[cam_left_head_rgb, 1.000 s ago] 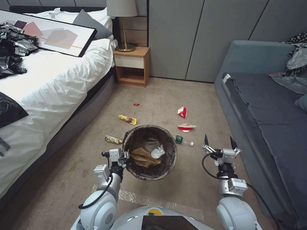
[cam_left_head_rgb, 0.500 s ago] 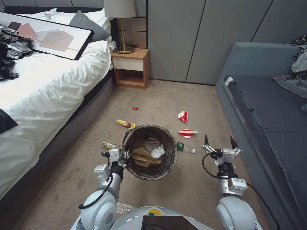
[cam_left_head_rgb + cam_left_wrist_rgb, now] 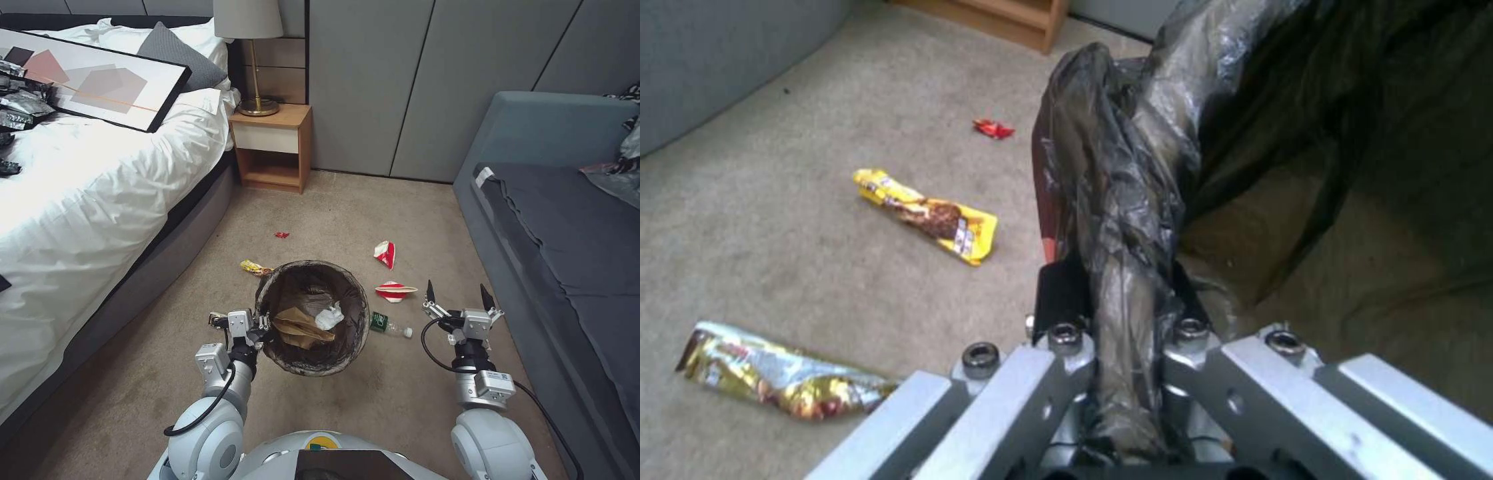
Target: Pick up the trash bin, then pick up the garbage from the floor and place it into the trash bin.
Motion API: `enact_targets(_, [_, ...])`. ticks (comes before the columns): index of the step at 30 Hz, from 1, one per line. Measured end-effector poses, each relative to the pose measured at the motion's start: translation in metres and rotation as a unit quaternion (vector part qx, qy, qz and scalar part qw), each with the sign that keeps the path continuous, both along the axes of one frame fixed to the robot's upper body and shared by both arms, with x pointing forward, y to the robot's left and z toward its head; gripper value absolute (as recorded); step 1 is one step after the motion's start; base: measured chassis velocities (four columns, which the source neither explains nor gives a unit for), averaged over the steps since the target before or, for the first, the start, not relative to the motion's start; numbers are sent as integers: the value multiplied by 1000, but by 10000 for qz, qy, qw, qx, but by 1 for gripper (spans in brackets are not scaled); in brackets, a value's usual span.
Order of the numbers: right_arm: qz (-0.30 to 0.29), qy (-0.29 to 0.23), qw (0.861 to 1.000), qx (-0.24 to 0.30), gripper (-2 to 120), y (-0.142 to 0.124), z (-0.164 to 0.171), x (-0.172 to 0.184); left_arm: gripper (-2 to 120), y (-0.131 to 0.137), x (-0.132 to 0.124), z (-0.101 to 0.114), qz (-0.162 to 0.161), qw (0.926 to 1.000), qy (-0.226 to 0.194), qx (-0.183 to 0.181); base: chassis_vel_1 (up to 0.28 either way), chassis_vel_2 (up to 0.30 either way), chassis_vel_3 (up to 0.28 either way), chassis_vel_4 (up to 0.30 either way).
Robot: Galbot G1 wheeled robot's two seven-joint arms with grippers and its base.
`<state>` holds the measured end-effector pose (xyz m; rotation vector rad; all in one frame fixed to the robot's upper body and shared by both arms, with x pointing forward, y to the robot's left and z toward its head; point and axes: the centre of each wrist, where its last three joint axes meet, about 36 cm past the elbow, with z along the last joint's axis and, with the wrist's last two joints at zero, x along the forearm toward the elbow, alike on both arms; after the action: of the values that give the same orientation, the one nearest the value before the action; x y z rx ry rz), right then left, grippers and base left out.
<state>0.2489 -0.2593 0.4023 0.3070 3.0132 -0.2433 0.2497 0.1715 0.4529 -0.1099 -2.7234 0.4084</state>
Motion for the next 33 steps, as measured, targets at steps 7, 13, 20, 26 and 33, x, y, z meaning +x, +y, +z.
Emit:
enact_targets(7, [7,1,10000,2,100,1,0,0,2,0,0,0,10,10000,-3,-1,-91,102,96,-96])
enact_targets(13, [13,-2,10000,6,100,1,0,1,2,0,0,0,18,10000,-8,-2,-94,100,96,-103])
enact_targets(20, [12,-2,10000,2,100,1,-1,2,2,-1,0,0,16,10000,-15,-10,-106,102,109,-99])
enact_targets(26, [-15,-5,10000,2,100,1,-1,3,2,-1,0,0,8,10000,-11,-1,-93,103,99,-95])
enact_targets(33, [-78,-40,10000,-1,100,2,-2,5,2,0,-1,1,3,10000,-10,5,-96,95,95,-95])
